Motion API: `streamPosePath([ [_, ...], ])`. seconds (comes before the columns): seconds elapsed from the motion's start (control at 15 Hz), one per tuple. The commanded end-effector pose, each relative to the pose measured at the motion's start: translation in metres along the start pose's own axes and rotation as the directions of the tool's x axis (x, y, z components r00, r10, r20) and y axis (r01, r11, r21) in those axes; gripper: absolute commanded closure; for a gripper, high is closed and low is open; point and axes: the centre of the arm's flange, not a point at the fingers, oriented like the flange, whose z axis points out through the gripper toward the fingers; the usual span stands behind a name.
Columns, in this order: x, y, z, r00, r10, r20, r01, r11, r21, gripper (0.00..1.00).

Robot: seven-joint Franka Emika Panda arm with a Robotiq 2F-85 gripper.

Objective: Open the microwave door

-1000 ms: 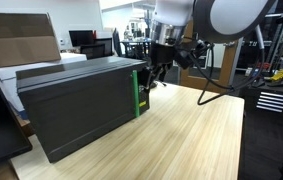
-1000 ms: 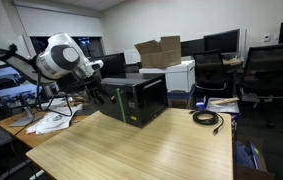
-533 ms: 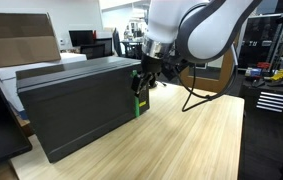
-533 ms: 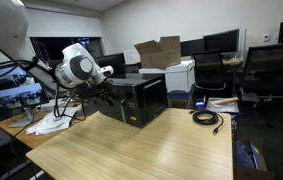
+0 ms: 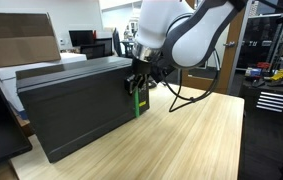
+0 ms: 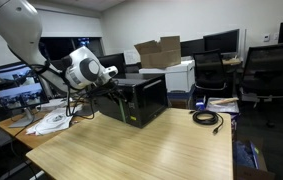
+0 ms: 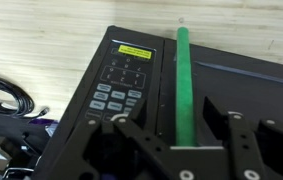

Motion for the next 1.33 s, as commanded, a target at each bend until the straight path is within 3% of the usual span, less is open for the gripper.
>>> streamPosePath([
  [0.0,-0.005,-0.001,-0.001,0.999,-0.013,-0.041,0.012,1.0,-0.015,0.68],
  [0.07,-0.008,-0.001,-0.003,0.999,-0.016,-0.046,0.015,1.0,-0.02,0.8],
  [0.27,-0.018,-0.013,-0.013,0.999,-0.024,-0.049,0.023,1.0,-0.017,0.99],
  [0.73,-0.042,-0.026,-0.027,1.0,0.012,0.02,-0.01,0.996,-0.083,0.95],
  [1.0,-0.078,-0.048,-0.046,0.995,-0.001,0.095,0.009,0.997,-0.08,0.95],
  [1.27,-0.126,-0.083,-0.08,0.982,0.073,0.174,-0.06,0.995,-0.078,0.95],
])
